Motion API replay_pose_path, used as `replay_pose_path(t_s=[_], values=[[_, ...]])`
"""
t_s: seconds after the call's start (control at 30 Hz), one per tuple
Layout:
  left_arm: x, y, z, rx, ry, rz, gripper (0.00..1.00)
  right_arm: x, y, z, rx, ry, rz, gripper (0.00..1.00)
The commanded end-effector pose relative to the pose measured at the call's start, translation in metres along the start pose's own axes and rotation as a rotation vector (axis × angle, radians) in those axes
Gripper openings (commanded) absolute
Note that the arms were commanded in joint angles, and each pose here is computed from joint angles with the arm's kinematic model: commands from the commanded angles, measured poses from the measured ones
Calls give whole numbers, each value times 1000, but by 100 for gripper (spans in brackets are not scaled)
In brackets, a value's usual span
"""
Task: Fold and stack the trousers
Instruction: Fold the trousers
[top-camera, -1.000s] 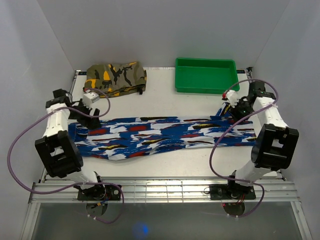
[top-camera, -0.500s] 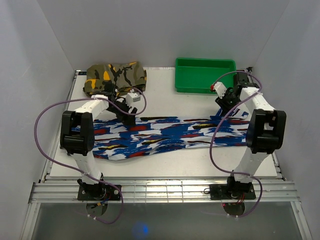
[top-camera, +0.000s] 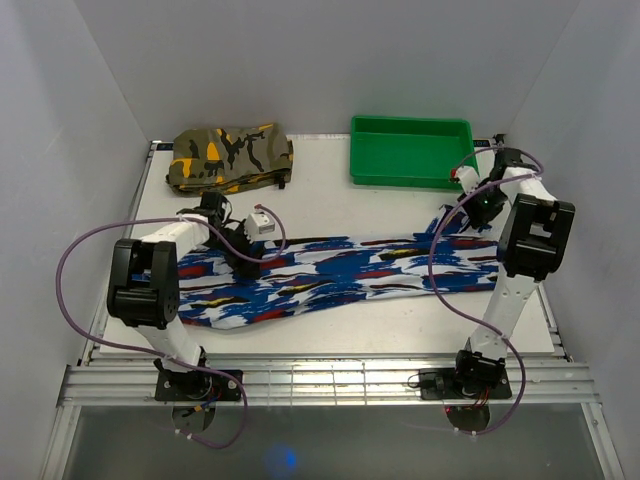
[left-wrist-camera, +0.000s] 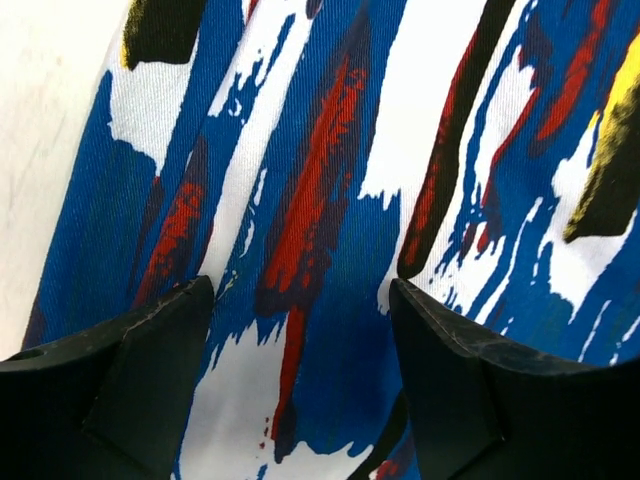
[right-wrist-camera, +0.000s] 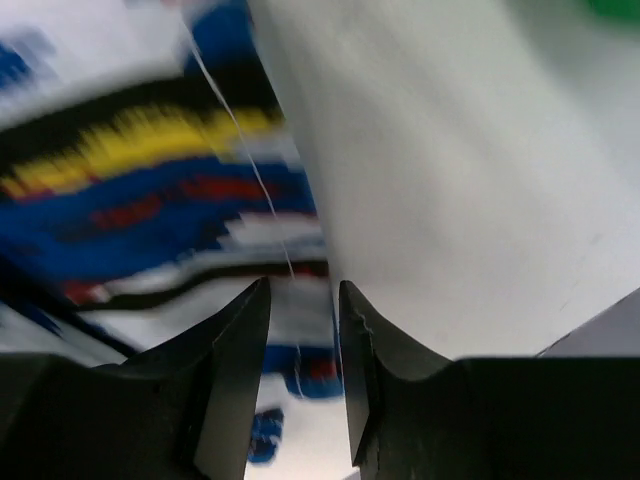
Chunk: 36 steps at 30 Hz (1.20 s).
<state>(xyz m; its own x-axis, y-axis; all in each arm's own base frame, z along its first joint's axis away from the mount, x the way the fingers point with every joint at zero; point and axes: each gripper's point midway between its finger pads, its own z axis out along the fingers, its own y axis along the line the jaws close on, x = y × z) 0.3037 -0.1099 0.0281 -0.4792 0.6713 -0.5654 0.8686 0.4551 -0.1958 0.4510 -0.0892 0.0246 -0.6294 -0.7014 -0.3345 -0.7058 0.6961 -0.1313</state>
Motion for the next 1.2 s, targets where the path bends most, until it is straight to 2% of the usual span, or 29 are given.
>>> replay_pose_path(t_s=[0.0, 0.07, 0.17, 0.27, 0.37, 0.4, 0.43, 0.5, 0.7, 0.83, 1.0, 1.17], values=[[72, -9, -12, 7, 190, -53, 83, 57, 22, -10, -150, 77, 84, 39], [82, -3, -19, -14, 187, -44, 83, 67, 25, -35, -191, 43, 129, 40], [84, 15, -32, -64, 158, -21, 87, 56, 24, -76, -231, -96, 143, 40], [70, 19, -38, -74, 109, 61, 92, 46, 22, -109, -225, -200, 88, 48], [54, 25, -43, -84, 62, 119, 95, 35, 22, -127, -176, -272, -9, 64], [48, 29, -46, -94, 53, 127, 96, 33, 22, -130, -164, -287, -33, 78], [46, 32, -47, -97, 50, 129, 96, 29, 23, -136, -146, -305, -60, 86], [45, 33, -46, -84, 54, 123, 96, 28, 32, -134, -157, -319, -115, 93], [40, 31, -47, -76, 33, 122, 96, 32, 73, -110, -214, -307, -285, 93], [41, 28, -47, -73, 32, 113, 97, 24, 75, -88, -173, -297, -399, 93], [45, 24, -47, -74, 37, 106, 98, 20, 72, -74, -136, -297, -460, 90], [50, 23, -43, -70, 48, 106, 98, 30, 82, -56, -189, -242, -496, 88]])
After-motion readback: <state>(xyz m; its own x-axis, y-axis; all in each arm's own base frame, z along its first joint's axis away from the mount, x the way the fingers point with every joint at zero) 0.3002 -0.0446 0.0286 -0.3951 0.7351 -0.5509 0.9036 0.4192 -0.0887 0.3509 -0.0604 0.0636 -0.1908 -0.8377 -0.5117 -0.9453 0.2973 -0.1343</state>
